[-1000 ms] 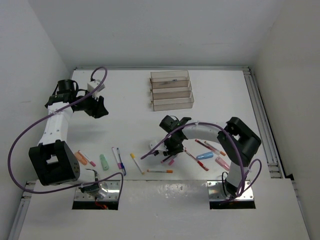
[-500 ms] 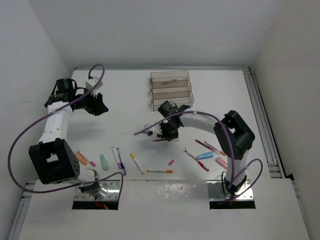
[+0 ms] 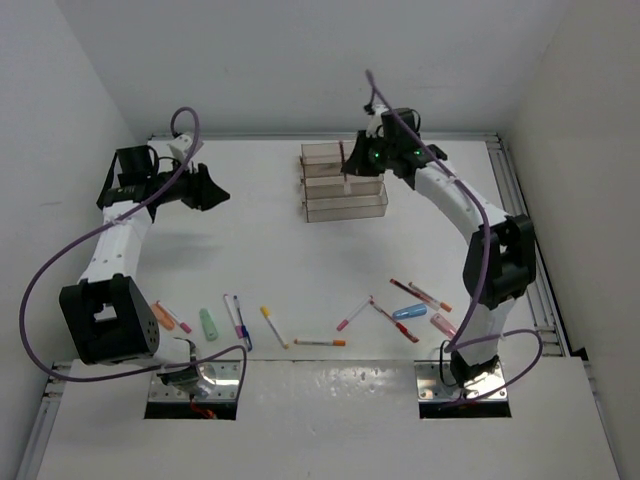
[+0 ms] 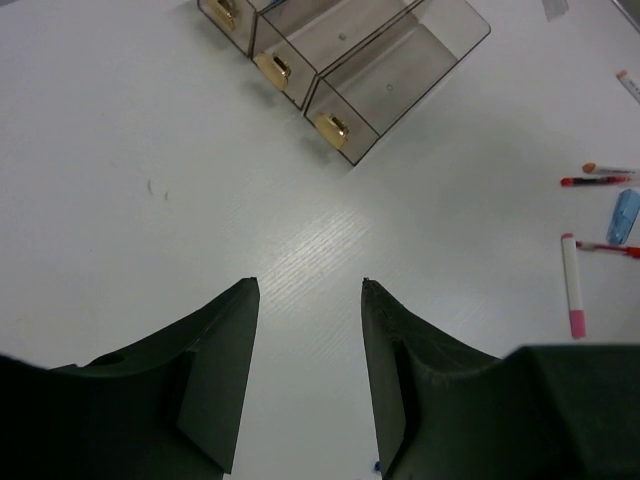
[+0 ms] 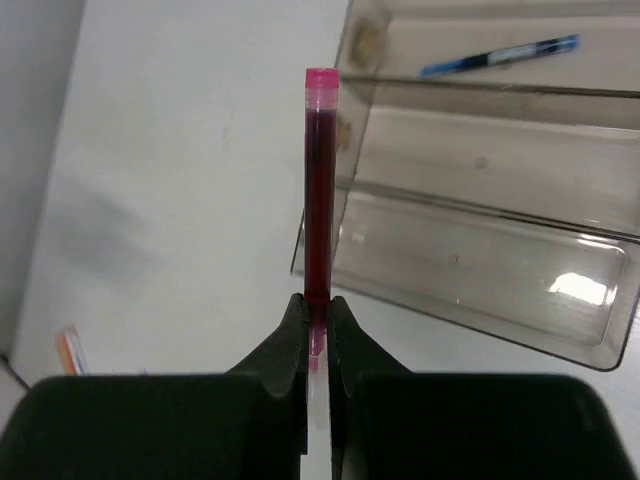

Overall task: Sort the stationery into containers
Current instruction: Place the pen in the storage box.

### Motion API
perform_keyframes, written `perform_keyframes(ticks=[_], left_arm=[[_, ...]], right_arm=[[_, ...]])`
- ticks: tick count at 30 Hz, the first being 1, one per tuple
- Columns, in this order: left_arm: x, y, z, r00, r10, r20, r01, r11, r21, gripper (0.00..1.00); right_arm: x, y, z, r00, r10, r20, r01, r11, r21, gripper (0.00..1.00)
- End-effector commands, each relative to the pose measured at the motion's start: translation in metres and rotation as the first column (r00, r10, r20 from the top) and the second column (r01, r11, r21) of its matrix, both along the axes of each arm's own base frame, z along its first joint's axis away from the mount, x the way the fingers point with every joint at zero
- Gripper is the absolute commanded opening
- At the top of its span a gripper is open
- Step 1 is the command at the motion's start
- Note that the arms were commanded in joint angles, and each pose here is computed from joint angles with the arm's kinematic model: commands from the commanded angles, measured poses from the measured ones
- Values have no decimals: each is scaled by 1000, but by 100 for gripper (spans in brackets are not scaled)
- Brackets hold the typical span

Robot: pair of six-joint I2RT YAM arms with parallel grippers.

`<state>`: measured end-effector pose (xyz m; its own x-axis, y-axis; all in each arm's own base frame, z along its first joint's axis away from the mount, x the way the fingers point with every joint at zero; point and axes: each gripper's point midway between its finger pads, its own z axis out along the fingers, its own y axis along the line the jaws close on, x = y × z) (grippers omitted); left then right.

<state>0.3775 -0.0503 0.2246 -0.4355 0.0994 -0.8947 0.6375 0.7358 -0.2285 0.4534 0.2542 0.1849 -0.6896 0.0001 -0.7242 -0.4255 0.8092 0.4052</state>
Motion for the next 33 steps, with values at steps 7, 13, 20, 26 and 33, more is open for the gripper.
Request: perform_keyframes(ticks=[7, 13, 20, 26, 33], left_arm=[[20, 0, 31, 997, 56, 54, -54, 998, -39, 52], [17, 6, 37, 997, 67, 37, -67, 998, 1, 52], [21, 11, 39, 996, 87, 19, -88, 996, 33, 52], [16, 16, 35, 994, 107, -16, -105, 992, 65, 52], [6, 21, 30, 993, 112, -42, -107, 988, 112, 53]], right_arm=[[78, -9, 64, 845, -500, -191, 534, 771, 346, 0], [106, -20, 66, 697, -627, -349, 716, 575, 397, 0], [131, -45, 18, 439, -737, -514, 895, 308, 322, 0], [138, -36, 0, 359, -704, -613, 930, 215, 297, 0], [151, -31, -20, 308, -706, -638, 947, 165, 274, 0]])
